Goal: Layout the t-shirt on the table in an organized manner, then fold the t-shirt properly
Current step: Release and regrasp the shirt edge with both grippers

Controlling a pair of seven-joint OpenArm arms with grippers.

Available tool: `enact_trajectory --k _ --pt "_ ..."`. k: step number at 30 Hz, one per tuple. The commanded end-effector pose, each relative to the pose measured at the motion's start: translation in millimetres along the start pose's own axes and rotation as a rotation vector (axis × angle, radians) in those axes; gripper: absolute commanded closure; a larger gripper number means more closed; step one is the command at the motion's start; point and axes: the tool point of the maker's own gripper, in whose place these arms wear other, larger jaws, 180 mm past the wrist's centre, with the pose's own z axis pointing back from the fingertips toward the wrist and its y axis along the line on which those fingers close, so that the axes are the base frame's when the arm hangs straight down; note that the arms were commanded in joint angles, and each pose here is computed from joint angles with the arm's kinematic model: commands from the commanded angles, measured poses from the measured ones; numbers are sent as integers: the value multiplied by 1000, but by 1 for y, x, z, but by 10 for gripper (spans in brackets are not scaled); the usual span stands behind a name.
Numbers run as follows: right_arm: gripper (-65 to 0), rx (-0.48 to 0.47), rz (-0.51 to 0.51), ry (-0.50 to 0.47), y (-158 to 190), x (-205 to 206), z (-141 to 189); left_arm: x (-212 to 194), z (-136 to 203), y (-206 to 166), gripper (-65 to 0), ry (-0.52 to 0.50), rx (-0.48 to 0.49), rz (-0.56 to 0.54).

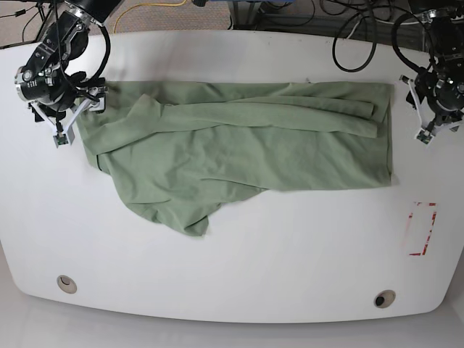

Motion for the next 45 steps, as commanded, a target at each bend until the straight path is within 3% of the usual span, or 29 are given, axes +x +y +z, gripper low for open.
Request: enact_trajectory --k 1,5,9,14,21,37,45 --pt "-547 -13 -16 -11 -10 2 0 14 7 12 -325 -68 25 57" --pt "-547 22 -51 36 -9 -13 -12 2 12 27 -325 -81 48 162" --pt "-547 56 -78 42 -5 -20 -24 2 14 29 -325 -106 38 199" --pt "-541 107 -118 99 2 -40 -40 1 12 20 -325 -127 5 240" --pt "-539 129 -141 77 7 -41 -48 6 6 -3 -325 -140 -47 279" --pt "-537 146 -153 102 10 -51 -51 26 -4 -58 -325 -141 -176 161" --pt "-537 145 -153 101 10 -51 -51 4 -20 -75 -325 -69 -237 177"
